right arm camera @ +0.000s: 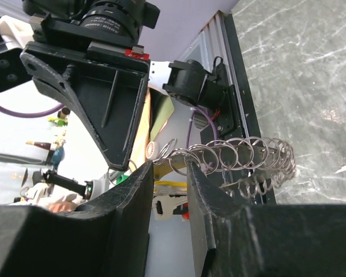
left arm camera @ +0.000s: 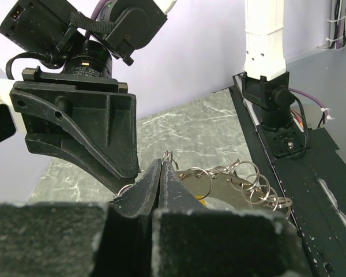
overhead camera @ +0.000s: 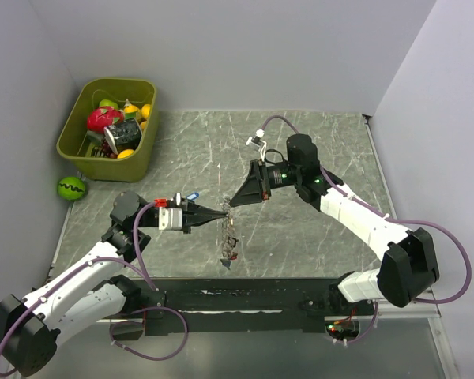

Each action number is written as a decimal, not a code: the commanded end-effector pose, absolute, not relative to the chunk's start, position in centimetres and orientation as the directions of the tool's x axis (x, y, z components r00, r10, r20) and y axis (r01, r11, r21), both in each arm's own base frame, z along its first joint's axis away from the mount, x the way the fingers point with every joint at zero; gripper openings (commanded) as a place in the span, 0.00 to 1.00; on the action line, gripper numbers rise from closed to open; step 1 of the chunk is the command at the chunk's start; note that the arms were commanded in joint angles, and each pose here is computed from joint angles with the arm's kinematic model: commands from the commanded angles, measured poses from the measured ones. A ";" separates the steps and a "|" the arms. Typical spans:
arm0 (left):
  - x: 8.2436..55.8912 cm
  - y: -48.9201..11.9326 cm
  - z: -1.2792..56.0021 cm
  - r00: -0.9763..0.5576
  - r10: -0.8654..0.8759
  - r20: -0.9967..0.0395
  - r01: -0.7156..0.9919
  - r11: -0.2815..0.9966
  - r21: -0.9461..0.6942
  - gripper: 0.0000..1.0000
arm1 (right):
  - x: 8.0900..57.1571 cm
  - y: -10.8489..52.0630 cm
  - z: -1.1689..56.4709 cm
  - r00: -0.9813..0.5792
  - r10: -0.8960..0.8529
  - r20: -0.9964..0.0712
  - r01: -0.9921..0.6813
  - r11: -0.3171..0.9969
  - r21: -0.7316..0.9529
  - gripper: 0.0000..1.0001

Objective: Put the keys on the keyring

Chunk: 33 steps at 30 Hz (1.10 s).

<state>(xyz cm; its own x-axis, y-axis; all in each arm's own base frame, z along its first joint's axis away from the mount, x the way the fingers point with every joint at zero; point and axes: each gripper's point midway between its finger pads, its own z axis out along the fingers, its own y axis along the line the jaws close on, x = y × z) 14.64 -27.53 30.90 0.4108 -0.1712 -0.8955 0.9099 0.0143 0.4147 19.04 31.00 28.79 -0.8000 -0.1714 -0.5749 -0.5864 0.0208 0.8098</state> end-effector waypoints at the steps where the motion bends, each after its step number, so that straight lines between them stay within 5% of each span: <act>1: 14.1 -27.4 34.3 0.519 -0.222 -0.826 0.850 0.026 0.527 0.01 | 19.3 31.2 30.5 -0.765 -0.153 -0.626 -0.634 0.007 0.773 0.38; 22: 13.9 -27.1 33.8 0.529 -0.214 -0.821 0.844 0.030 0.536 0.01 | 20.9 29.6 30.2 -0.785 -0.063 -0.617 -0.620 0.111 0.777 0.41; 33: 13.4 -27.1 33.7 0.538 -0.229 -0.811 0.835 0.015 0.550 0.01 | 19.8 29.7 30.3 -0.796 -0.089 -0.598 -0.603 0.033 0.797 0.48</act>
